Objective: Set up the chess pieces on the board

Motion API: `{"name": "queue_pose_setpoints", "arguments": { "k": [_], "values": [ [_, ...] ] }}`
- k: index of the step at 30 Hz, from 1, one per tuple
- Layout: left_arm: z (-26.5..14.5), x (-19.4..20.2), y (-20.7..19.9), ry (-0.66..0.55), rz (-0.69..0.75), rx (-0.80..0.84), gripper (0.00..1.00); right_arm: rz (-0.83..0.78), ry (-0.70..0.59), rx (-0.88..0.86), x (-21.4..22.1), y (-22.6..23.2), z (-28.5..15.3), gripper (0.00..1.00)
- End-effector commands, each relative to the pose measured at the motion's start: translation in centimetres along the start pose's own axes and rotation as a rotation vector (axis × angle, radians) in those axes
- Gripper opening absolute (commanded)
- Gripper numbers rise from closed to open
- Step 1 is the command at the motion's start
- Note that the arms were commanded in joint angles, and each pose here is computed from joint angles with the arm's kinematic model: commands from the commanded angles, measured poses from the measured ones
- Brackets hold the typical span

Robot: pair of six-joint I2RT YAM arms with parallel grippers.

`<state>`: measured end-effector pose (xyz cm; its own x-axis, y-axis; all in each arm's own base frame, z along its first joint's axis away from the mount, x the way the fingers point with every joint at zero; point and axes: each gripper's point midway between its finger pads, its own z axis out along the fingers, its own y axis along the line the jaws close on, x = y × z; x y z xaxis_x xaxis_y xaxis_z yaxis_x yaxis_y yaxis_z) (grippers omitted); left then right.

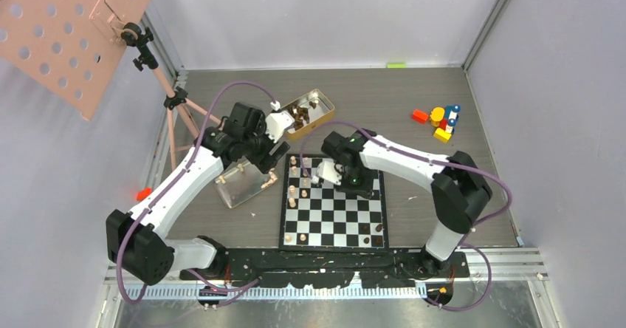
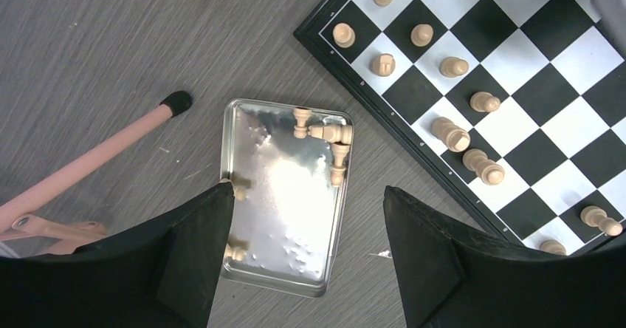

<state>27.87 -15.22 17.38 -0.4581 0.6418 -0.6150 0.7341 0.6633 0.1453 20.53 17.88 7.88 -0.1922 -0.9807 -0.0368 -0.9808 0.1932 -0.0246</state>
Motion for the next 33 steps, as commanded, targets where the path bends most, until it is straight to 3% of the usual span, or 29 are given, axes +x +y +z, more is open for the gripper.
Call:
{"name": "queue_pose_setpoints", "arguments": {
  "k": [1,11,18,27,33],
  "values": [
    [-1.0,-1.4,1.0,-0.067,-0.023,-0.035,0.77,-0.145,0.277,-0.011,3.6,1.0,-0.3,0.19],
    [-1.3,-0.9,1.6,-0.073,-0.045,-0.049,0.77,-0.239,0.436,0.017,3.9,1.2,0.0,0.25],
    [-1.1,-0.8,1.4,-0.068,-0.046,-0.038,0.77,-0.256,0.471,0.041,3.7,1.1,0.5,0.30],
    [-1.1,-0.7,1.3,-0.068,-0.040,-0.031,0.77,-0.224,0.429,0.057,2.7,1.0,0.5,0.39],
    [-1.1,-0.8,1.1,-0.069,-0.039,-0.019,0.77,-0.161,0.310,0.047,1.9,1.9,-0.1,0.49]
  ]
}}
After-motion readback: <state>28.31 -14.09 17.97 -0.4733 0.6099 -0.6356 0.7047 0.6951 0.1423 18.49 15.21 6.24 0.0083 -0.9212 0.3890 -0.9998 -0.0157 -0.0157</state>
